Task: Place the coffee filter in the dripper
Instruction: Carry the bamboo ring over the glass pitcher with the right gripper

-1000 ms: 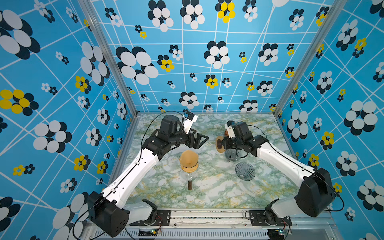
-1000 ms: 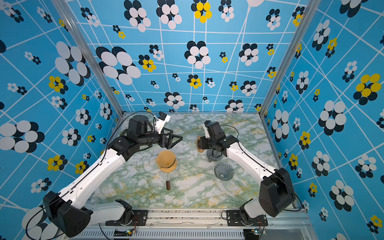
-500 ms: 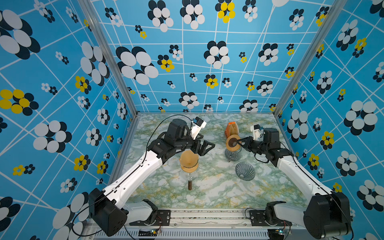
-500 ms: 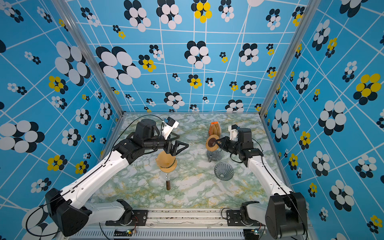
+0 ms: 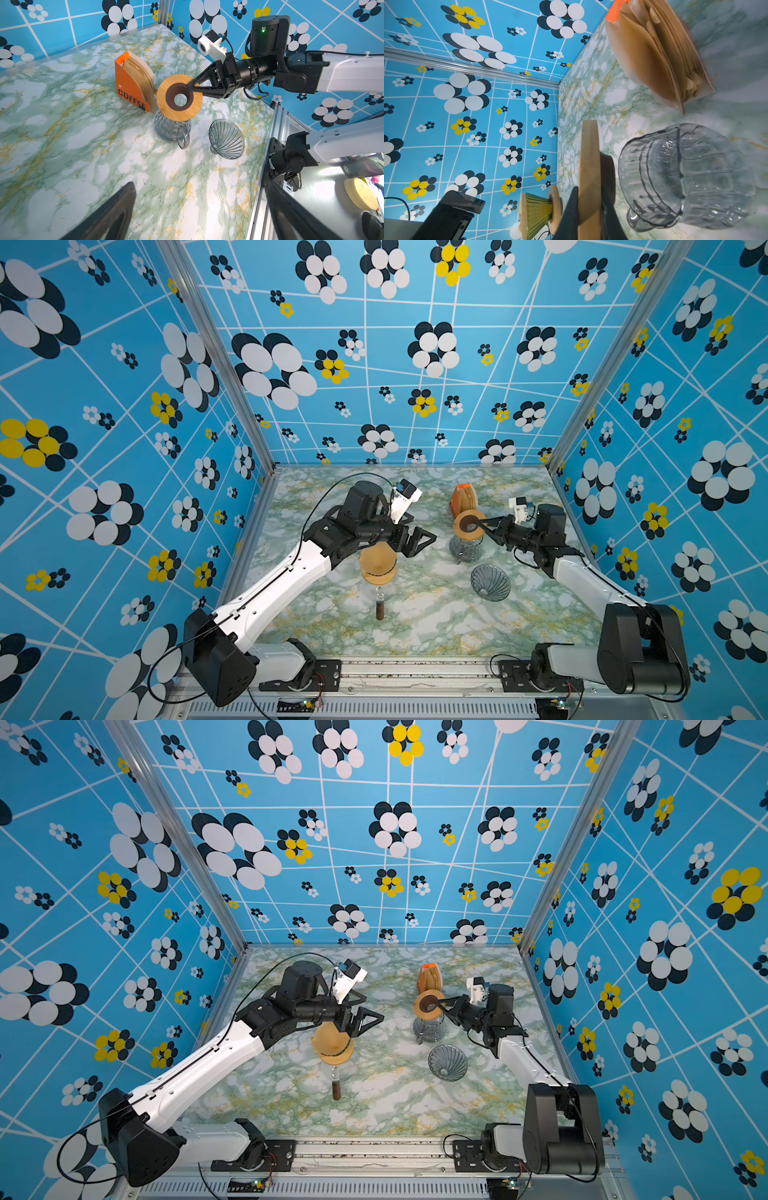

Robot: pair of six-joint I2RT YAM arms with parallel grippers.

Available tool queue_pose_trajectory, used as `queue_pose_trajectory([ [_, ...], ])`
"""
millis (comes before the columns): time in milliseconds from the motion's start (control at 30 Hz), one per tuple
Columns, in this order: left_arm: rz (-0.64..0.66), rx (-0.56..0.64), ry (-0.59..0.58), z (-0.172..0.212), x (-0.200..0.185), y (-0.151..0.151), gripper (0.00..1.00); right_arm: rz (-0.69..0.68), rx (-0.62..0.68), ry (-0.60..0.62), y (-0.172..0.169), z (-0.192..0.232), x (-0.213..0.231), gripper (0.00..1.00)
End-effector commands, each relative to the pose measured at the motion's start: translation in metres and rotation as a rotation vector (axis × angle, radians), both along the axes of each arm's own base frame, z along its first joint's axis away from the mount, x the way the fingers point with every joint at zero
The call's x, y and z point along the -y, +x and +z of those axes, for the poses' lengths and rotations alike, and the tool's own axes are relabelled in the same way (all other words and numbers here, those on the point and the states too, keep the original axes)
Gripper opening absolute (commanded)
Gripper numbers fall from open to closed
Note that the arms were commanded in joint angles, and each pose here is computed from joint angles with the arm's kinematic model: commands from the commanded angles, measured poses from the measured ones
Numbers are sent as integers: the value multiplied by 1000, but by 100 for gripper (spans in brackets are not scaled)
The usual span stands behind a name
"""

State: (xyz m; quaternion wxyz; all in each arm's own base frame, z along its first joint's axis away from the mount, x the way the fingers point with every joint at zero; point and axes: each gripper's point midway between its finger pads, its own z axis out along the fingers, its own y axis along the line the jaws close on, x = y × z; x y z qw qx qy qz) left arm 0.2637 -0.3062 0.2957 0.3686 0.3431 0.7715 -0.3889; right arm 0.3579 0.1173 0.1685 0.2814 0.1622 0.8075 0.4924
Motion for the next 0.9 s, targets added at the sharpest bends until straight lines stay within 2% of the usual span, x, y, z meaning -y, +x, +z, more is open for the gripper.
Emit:
queue_pose_trajectory([
  [0, -32, 1, -5, -3, 4, -7, 99, 13, 26, 37, 3, 2, 0, 14],
  [267, -18, 27, 49, -11, 2, -5, 99, -4, -11, 44, 2, -17, 7, 14],
  [767, -7, 36, 64, -14, 4, -5, 99, -12, -73, 55, 0, -43, 14, 16],
  [867, -2, 32, 68, -15, 3, -4, 99, -19, -79, 55, 0, -46, 16, 19],
])
